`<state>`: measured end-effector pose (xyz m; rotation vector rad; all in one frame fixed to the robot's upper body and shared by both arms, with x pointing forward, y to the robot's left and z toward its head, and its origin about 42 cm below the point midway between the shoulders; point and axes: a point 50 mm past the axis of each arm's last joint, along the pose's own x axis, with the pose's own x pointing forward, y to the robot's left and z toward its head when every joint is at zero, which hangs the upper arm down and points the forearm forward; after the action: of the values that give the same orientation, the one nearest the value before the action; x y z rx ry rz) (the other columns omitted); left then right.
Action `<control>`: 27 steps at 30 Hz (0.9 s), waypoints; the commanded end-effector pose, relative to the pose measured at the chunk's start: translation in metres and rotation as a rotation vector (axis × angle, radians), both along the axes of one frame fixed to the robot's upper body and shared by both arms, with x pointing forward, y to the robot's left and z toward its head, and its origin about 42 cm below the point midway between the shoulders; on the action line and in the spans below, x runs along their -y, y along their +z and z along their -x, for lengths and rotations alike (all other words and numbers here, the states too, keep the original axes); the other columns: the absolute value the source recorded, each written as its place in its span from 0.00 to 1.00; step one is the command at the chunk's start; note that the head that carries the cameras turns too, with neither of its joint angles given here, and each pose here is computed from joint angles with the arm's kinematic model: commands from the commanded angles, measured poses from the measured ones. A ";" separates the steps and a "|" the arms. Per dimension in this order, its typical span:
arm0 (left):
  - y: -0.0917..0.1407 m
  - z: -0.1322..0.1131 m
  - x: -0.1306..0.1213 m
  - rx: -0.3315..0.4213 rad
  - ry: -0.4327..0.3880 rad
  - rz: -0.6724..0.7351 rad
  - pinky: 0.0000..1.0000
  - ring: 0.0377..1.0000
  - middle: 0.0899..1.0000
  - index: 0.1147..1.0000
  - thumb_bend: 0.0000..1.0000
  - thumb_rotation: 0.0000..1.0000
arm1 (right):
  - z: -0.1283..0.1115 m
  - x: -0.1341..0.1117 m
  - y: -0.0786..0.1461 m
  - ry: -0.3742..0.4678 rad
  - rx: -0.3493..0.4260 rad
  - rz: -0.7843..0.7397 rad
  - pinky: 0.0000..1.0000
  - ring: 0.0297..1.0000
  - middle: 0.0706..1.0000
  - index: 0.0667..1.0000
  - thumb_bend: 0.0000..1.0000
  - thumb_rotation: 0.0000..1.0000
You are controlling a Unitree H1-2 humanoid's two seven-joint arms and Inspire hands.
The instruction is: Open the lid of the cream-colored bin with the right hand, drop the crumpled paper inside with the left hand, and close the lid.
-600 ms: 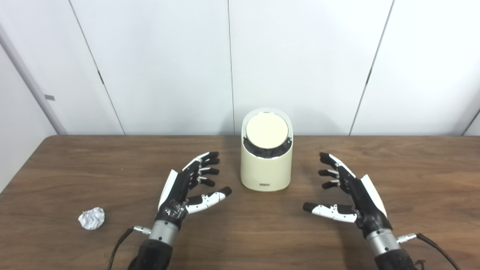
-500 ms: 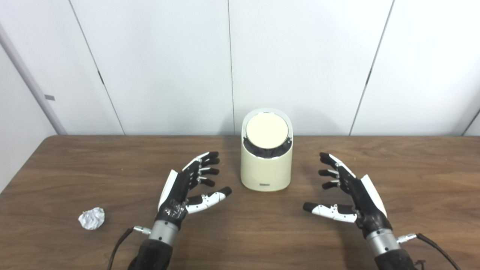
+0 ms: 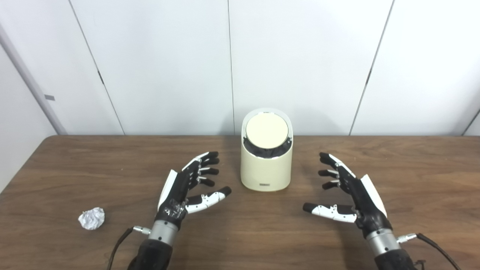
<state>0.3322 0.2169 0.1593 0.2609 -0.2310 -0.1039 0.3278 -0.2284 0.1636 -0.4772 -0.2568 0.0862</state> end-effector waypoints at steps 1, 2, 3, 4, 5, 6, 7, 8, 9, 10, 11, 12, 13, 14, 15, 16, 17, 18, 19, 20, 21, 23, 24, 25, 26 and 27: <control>0.018 -0.004 0.000 0.093 -0.004 0.008 0.61 0.72 0.79 0.82 0.68 0.11 | -0.004 -0.004 0.016 0.018 0.087 -0.014 0.62 0.77 0.87 0.87 0.73 0.29; 0.017 -0.003 0.000 0.091 -0.004 0.008 0.61 0.72 0.79 0.82 0.68 0.11 | -0.004 -0.004 0.016 0.017 0.086 -0.012 0.62 0.77 0.87 0.87 0.73 0.29; 0.016 -0.003 0.000 0.089 -0.003 0.007 0.61 0.72 0.79 0.82 0.68 0.11 | -0.004 -0.005 0.017 0.016 0.087 -0.011 0.62 0.77 0.87 0.87 0.73 0.30; 0.015 -0.002 -0.001 0.088 -0.003 0.007 0.61 0.72 0.79 0.82 0.68 0.11 | -0.004 -0.005 0.017 0.015 0.088 -0.010 0.62 0.77 0.87 0.87 0.73 0.31; 0.014 -0.002 -0.001 0.087 -0.004 0.008 0.61 0.72 0.79 0.82 0.69 0.11 | -0.004 -0.006 0.017 0.014 0.089 -0.009 0.62 0.77 0.87 0.87 0.73 0.32; 0.012 -0.001 -0.002 0.086 -0.005 0.008 0.61 0.72 0.79 0.82 0.69 0.12 | -0.006 -0.007 0.019 0.016 0.090 -0.010 0.62 0.77 0.87 0.88 0.73 0.34; 0.011 -0.001 -0.002 0.088 -0.006 0.007 0.62 0.72 0.79 0.82 0.69 0.12 | -0.007 -0.008 0.021 0.020 0.093 -0.015 0.62 0.78 0.88 0.88 0.72 0.34; 0.010 -0.001 -0.002 0.089 -0.008 0.007 0.62 0.71 0.78 0.81 0.70 0.12 | -0.008 -0.008 0.023 0.023 0.096 -0.020 0.62 0.79 0.88 0.89 0.71 0.34; 0.009 0.000 -0.002 0.091 -0.012 0.006 0.62 0.71 0.78 0.81 0.70 0.13 | -0.010 -0.010 0.026 0.024 0.104 -0.019 0.62 0.80 0.88 0.89 0.70 0.33; 0.008 0.000 -0.002 0.093 -0.016 0.004 0.62 0.71 0.79 0.81 0.69 0.13 | -0.012 -0.011 0.029 0.025 0.113 -0.016 0.62 0.79 0.88 0.89 0.69 0.33; 0.007 0.000 -0.002 0.095 -0.018 0.000 0.62 0.72 0.79 0.81 0.69 0.12 | -0.014 -0.013 0.033 0.025 0.122 -0.013 0.63 0.79 0.89 0.89 0.69 0.33; 0.006 0.001 -0.002 0.095 -0.020 -0.001 0.62 0.72 0.79 0.81 0.69 0.12 | -0.016 -0.015 0.037 0.026 0.130 -0.016 0.65 0.79 0.89 0.89 0.69 0.34; 0.005 0.001 -0.002 0.096 -0.019 -0.002 0.62 0.72 0.79 0.81 0.69 0.12 | -0.020 -0.017 0.041 0.025 0.138 -0.017 0.65 0.79 0.89 0.89 0.69 0.35; 0.005 0.001 -0.002 0.096 -0.018 -0.004 0.62 0.73 0.79 0.81 0.68 0.12 | -0.024 -0.020 0.047 0.020 0.146 -0.015 0.65 0.80 0.89 0.89 0.69 0.36; 0.005 0.001 -0.002 0.097 -0.017 -0.006 0.61 0.73 0.79 0.82 0.68 0.12 | -0.028 -0.022 0.052 0.013 0.154 -0.014 0.66 0.81 0.90 0.90 0.70 0.39; 0.005 0.001 -0.002 0.098 -0.017 -0.007 0.61 0.73 0.79 0.82 0.68 0.12 | -0.030 -0.024 0.056 0.008 0.159 -0.013 0.66 0.81 0.90 0.90 0.71 0.39; 0.005 0.001 -0.002 0.099 -0.018 -0.010 0.61 0.72 0.79 0.82 0.68 0.12 | -0.035 -0.026 0.064 -0.001 0.167 -0.012 0.67 0.81 0.89 0.90 0.71 0.40; 0.005 0.001 -0.002 0.099 -0.017 -0.013 0.61 0.72 0.79 0.82 0.68 0.13 | -0.041 -0.029 0.072 -0.009 0.178 -0.011 0.69 0.81 0.89 0.89 0.72 0.40; 0.005 0.001 -0.002 0.099 -0.017 -0.015 0.61 0.73 0.79 0.82 0.69 0.15 | -0.045 -0.031 0.078 -0.014 0.185 -0.010 0.69 0.81 0.89 0.89 0.72 0.40; 0.005 0.001 -0.002 0.098 -0.018 -0.014 0.61 0.73 0.79 0.82 0.69 0.15 | -0.049 -0.033 0.083 -0.019 0.191 -0.006 0.70 0.81 0.89 0.89 0.72 0.40; 0.005 0.002 -0.001 0.096 -0.019 -0.009 0.62 0.73 0.79 0.82 0.69 0.15 | -0.053 -0.034 0.089 -0.023 0.197 -0.002 0.70 0.81 0.88 0.88 0.72 0.39; 0.004 0.002 -0.001 0.095 -0.024 0.003 0.62 0.73 0.79 0.82 0.69 0.13 | -0.061 -0.037 0.101 -0.027 0.206 0.005 0.67 0.82 0.87 0.89 0.74 0.41; 0.004 0.002 0.000 0.094 -0.024 0.006 0.62 0.73 0.79 0.82 0.69 0.13 | -0.065 -0.038 0.107 -0.030 0.212 0.013 0.67 0.81 0.87 0.89 0.74 0.41; 0.004 0.002 0.000 0.093 -0.024 0.007 0.62 0.73 0.79 0.82 0.69 0.13 | -0.069 -0.039 0.112 -0.030 0.215 0.022 0.66 0.81 0.86 0.89 0.74 0.41; 0.004 0.003 0.001 0.090 -0.023 0.007 0.62 0.73 0.79 0.82 0.69 0.13 | -0.072 -0.040 0.116 -0.029 0.217 0.029 0.65 0.81 0.86 0.89 0.74 0.41; 0.004 0.003 0.001 0.088 -0.022 0.008 0.63 0.73 0.79 0.82 0.69 0.14 | -0.074 -0.041 0.120 -0.026 0.219 0.035 0.62 0.80 0.86 0.88 0.75 0.40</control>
<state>0.3267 0.2178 0.1517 0.2651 -0.2622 -0.1138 0.3965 -0.1896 0.2612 -0.5123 -0.3988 0.0182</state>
